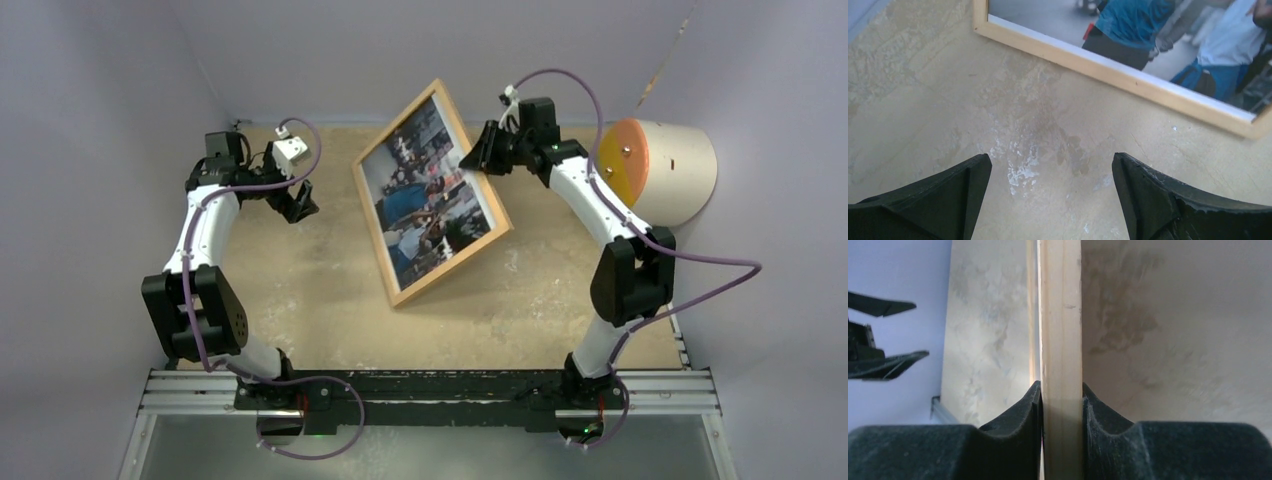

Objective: Put the photo into the frame
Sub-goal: Turn over the photo frame at the center of the board, then reset both arms

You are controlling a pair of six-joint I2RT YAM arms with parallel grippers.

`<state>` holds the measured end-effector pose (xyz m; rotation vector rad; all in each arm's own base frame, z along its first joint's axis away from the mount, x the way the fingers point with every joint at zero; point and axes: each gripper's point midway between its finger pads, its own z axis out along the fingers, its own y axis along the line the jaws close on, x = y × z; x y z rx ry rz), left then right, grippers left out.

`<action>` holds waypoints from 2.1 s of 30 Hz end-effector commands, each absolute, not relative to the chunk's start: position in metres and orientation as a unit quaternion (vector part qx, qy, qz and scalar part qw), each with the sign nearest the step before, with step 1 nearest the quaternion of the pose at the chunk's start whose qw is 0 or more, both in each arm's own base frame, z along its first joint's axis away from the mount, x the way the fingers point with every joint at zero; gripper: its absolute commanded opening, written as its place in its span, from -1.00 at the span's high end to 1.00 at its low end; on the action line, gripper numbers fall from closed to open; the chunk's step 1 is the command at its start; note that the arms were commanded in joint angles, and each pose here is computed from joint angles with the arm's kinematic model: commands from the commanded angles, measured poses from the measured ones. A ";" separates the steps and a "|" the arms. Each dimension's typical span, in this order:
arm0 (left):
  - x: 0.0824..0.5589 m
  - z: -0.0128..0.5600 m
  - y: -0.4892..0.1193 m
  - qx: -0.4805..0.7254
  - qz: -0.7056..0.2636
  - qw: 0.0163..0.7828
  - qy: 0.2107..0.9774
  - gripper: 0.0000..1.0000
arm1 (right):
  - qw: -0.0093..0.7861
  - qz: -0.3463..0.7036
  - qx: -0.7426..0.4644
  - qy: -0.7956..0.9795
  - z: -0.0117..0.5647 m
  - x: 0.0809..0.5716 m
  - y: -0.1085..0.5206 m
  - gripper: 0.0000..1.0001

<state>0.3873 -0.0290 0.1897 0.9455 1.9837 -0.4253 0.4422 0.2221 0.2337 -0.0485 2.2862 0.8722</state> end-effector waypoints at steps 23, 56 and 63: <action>0.351 0.088 -0.005 0.360 -0.159 0.311 0.865 -1.00 | 0.241 0.446 0.107 0.855 0.063 0.343 0.226 0.47; 0.413 0.073 0.009 0.136 -0.095 0.519 0.839 -1.00 | 0.618 -0.125 0.247 0.736 0.128 0.359 -0.018 -0.98; 0.403 0.083 0.005 0.131 -0.070 0.615 0.775 -1.00 | 0.665 -0.105 0.225 0.704 0.114 0.345 -0.023 -0.98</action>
